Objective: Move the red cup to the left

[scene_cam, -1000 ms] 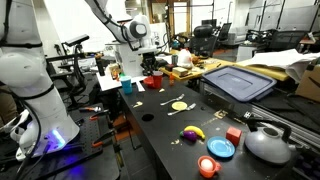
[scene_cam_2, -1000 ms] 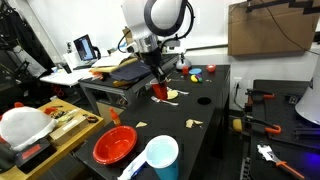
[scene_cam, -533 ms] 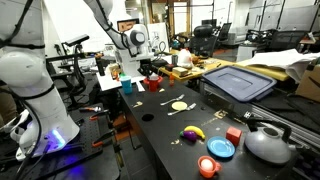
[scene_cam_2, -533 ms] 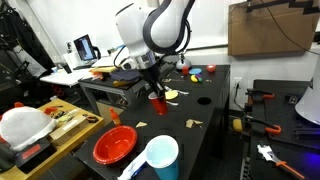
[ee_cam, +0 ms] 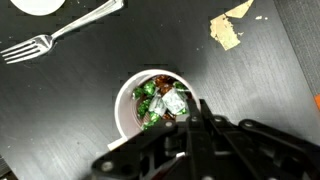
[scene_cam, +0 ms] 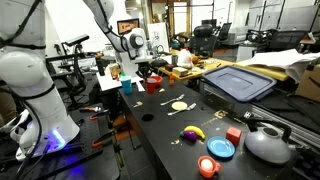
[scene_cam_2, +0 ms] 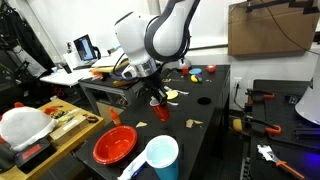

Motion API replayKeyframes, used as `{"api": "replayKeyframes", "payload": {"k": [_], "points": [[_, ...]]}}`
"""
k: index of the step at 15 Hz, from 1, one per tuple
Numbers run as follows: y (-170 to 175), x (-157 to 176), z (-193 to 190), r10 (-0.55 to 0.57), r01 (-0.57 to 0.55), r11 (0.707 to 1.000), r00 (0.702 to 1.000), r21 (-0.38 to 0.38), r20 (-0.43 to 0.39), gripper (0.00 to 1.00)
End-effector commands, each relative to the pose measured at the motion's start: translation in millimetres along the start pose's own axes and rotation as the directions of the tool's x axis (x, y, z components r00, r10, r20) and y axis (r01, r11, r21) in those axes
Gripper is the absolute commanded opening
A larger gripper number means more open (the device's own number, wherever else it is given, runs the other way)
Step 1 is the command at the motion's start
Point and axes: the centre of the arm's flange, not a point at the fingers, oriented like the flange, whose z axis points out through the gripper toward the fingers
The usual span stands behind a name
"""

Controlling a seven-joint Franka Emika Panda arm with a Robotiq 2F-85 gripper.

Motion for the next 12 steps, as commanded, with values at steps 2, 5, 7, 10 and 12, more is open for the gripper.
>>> {"api": "replayKeyframes", "payload": {"k": [2,5,7,10,12], "points": [[-8,7,5,-0.005,0.005,1.0,1.0,-0.018,0.001,0.01],[-17,11,8,-0.024,0.024,1.0,1.0,-0.009,0.001,0.01],[-25,15,9,-0.043,0.043,0.999,0.999,-0.006,0.003,0.01],[-40,21,8,-0.072,0.072,0.997,0.997,-0.017,-0.012,0.01],[-52,26,8,-0.094,0.093,0.995,0.995,-0.035,-0.025,0.01]]}}
